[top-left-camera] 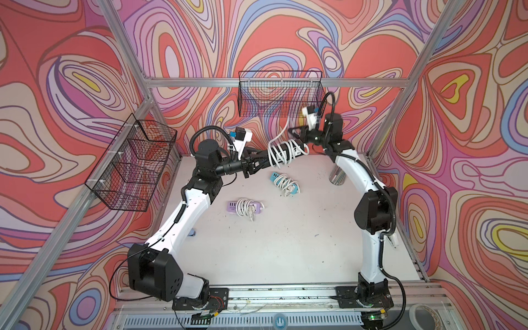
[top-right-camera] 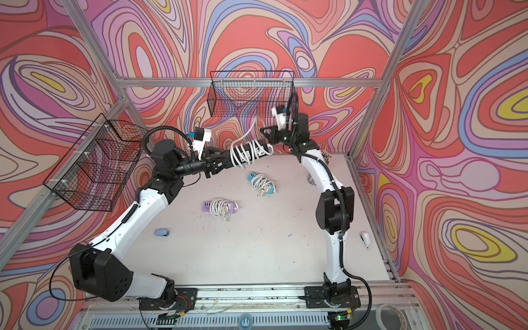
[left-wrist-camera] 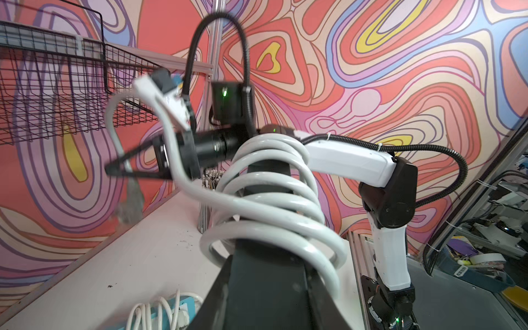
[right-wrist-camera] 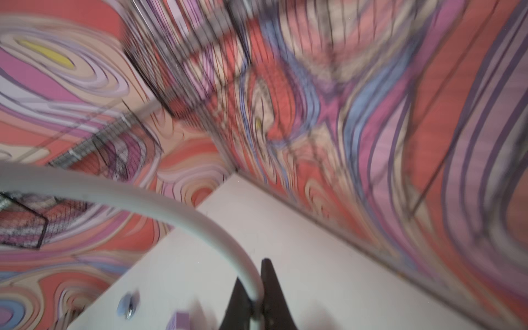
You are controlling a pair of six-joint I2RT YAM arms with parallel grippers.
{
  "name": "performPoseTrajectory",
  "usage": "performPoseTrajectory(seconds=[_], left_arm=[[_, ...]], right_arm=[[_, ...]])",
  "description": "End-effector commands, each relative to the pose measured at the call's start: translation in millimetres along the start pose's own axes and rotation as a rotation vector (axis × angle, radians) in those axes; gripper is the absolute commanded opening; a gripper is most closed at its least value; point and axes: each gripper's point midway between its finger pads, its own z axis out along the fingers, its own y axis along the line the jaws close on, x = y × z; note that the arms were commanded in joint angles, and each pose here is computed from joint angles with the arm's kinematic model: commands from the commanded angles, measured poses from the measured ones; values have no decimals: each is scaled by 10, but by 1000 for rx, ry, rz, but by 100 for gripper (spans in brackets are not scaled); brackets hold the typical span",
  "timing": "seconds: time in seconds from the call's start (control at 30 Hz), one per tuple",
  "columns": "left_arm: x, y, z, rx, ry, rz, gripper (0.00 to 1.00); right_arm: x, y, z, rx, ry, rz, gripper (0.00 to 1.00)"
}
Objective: Unwrap the cord wrapped around the power strip
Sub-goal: Unwrap the power cord from the power strip.
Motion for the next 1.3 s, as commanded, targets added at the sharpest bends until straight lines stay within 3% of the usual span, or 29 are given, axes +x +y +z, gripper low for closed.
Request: performPoseTrajectory(seconds=[0.0, 0.1, 0.23, 0.5, 0.83, 1.1, 1.27], left_arm=[[-182, -96, 14, 34, -28, 75, 0], [-115, -46, 44, 24, -12, 67, 0], [-66, 24, 39, -20, 6, 81, 0], [-143, 167, -92, -144, -14, 134, 0], [-418, 238, -419, -286, -99, 214, 0], [-497, 262, -511, -335, -146, 237, 0], [-507, 279, -508, -327, -181, 217, 0]], right_arm=[[-566, 244, -248, -1, -45, -63, 0], [-919, 405, -508, -6, -108, -97, 0], [-1093, 633, -914, 33, -136, -144, 0], [-877, 951, -1574, 148, -92, -147, 0], [303, 895, -1865, 237, 97, 47, 0], [1556, 522, -1888, 333, 253, 266, 0], [2164, 246, -1870, 412, 328, 358, 0]])
